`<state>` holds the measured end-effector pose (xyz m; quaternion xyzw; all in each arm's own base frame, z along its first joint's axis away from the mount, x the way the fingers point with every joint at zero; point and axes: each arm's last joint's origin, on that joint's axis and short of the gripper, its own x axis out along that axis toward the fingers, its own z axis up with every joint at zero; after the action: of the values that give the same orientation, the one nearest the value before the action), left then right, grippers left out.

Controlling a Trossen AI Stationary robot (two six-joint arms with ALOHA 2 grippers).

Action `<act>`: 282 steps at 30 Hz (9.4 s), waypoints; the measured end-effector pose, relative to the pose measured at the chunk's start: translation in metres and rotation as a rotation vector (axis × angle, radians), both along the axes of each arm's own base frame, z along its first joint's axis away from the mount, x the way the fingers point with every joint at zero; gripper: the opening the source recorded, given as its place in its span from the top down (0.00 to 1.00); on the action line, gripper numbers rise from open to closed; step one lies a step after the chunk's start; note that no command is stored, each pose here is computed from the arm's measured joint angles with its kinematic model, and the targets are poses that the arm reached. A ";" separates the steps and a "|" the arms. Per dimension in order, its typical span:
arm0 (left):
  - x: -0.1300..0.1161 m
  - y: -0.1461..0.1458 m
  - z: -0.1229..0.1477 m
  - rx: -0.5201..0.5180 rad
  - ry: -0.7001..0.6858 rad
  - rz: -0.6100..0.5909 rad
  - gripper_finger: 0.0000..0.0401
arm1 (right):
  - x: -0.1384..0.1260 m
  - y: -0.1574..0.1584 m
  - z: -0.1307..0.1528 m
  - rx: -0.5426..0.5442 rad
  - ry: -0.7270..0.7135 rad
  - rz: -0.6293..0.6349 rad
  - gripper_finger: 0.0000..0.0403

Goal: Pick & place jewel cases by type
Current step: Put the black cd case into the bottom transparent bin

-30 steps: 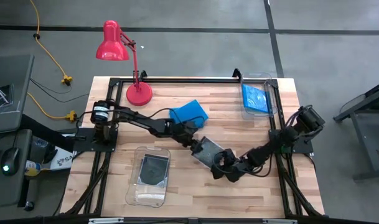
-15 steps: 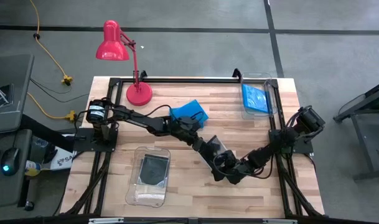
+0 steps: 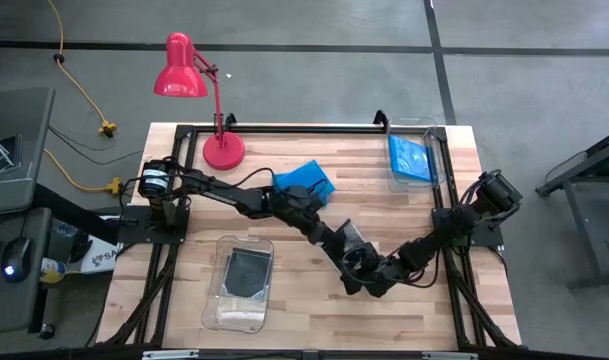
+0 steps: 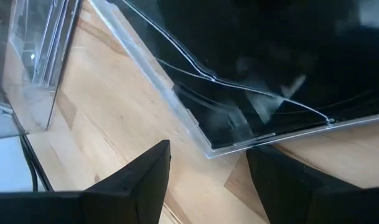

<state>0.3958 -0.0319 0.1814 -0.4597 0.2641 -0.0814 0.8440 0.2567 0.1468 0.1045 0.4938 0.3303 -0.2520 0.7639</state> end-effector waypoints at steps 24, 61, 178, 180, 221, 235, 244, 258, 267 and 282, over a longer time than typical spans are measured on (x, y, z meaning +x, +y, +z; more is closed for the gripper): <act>0.003 -0.009 0.011 -0.028 -0.120 -0.051 0.40 | 0.000 -0.001 0.000 -0.091 -0.003 0.071 0.48; 0.017 -0.027 0.039 0.058 -0.227 -0.048 0.40 | 0.006 -0.005 0.003 -0.260 -0.063 0.116 0.48; 0.025 0.026 0.173 0.600 0.145 -0.001 0.40 | 0.015 -0.013 0.006 -0.254 -0.070 0.197 0.48; 0.024 0.027 0.181 0.612 0.142 0.020 0.40 | 0.015 -0.013 0.006 -0.253 -0.070 0.197 0.48; 0.094 0.004 0.155 0.761 0.120 -0.142 0.52 | 0.014 -0.013 0.006 -0.240 -0.060 0.202 0.48; 0.090 0.011 0.134 0.684 0.345 -0.026 0.50 | 0.014 -0.013 0.006 -0.237 -0.060 0.199 0.48; 0.103 0.008 0.108 0.602 0.383 -0.047 0.46 | 0.014 -0.013 0.005 -0.235 -0.054 0.196 0.48; 0.107 0.008 0.104 0.617 0.370 -0.051 0.45 | 0.014 -0.014 0.005 -0.240 -0.049 0.194 0.48; 0.112 0.007 0.088 0.600 0.402 -0.086 0.46 | 0.014 -0.014 0.005 -0.239 -0.048 0.196 0.48; 0.112 0.008 0.082 0.645 0.393 -0.125 0.46 | 0.013 -0.014 0.005 -0.236 -0.046 0.197 0.48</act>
<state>0.5075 -0.0237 0.2632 -0.1603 0.4606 0.0443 0.8719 0.2701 0.1330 0.1090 0.3714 0.3277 -0.2017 0.8450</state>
